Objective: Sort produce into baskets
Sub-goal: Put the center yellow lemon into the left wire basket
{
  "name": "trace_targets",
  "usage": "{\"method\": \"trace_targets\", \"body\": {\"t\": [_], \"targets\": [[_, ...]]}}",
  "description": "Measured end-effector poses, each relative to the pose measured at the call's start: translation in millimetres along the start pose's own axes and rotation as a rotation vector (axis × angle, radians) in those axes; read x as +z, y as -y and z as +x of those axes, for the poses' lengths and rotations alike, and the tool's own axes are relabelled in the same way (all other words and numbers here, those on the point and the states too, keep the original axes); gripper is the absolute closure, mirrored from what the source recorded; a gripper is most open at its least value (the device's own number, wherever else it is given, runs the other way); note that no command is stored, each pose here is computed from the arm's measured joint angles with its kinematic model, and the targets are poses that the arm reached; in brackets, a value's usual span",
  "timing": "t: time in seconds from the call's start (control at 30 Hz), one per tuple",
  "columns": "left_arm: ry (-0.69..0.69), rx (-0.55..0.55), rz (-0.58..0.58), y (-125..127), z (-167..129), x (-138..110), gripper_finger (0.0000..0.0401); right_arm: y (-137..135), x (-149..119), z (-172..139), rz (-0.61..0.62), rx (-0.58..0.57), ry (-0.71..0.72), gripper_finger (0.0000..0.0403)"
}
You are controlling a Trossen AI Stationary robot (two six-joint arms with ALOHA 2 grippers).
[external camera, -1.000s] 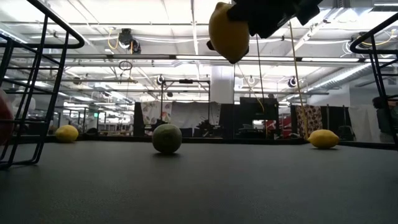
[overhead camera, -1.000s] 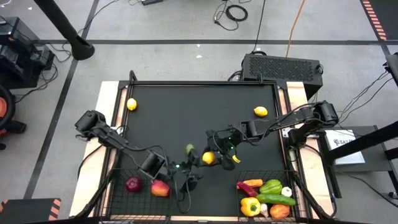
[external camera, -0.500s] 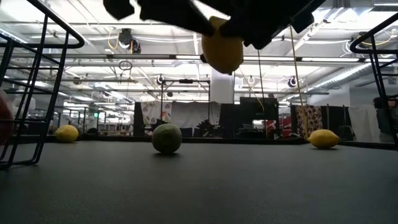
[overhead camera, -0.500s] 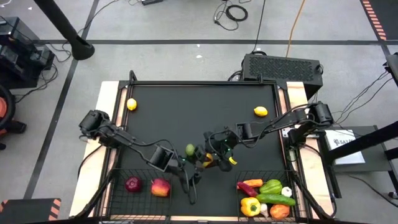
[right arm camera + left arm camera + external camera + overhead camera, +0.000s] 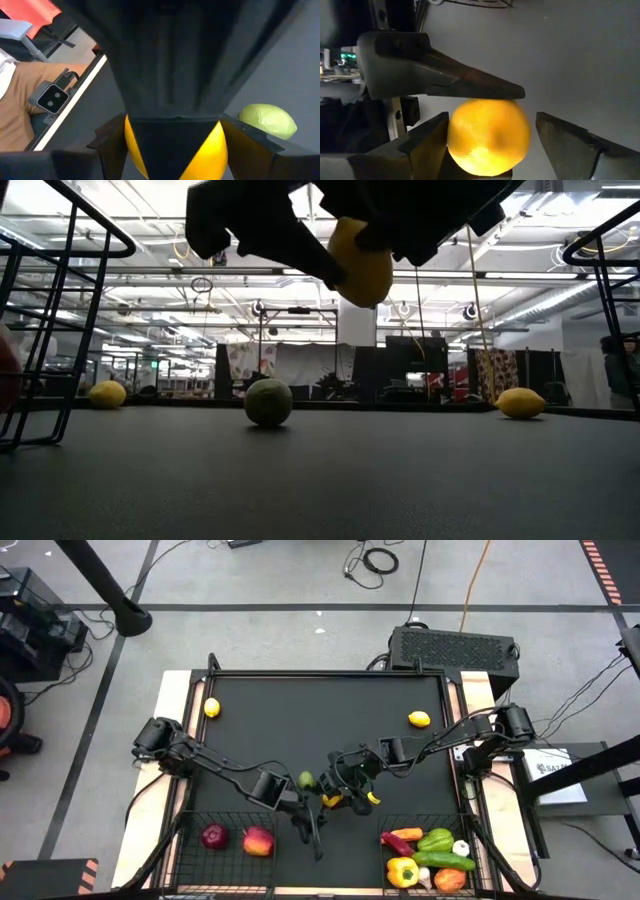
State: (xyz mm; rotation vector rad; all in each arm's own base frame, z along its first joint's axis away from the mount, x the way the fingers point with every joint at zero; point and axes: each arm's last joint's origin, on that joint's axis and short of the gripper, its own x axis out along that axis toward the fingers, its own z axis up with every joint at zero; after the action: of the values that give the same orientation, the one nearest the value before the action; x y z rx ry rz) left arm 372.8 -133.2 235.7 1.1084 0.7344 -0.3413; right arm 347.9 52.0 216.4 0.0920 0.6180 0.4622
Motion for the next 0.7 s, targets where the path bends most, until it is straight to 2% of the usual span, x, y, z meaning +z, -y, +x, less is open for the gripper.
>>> {"method": "trace_targets", "body": {"t": [0.17, 0.43, 0.7], "targets": [[-0.015, 0.006, 0.024, 0.1, 0.3, -0.7, 0.0104, 0.0, 0.2, 0.0, -0.001, 0.001, 0.002, 0.0140], [-0.026, 0.016, 0.024, -0.2, 1.0, -1.1, 0.0160, 0.1, 0.2, 0.0, -0.004, -0.003, 0.002, 0.0140], [-0.016, 0.027, 0.016, -1.1, 1.3, -0.2, 0.0162, -0.1, -0.5, 0.0, -0.001, 0.001, -0.005, 0.0135]]}}
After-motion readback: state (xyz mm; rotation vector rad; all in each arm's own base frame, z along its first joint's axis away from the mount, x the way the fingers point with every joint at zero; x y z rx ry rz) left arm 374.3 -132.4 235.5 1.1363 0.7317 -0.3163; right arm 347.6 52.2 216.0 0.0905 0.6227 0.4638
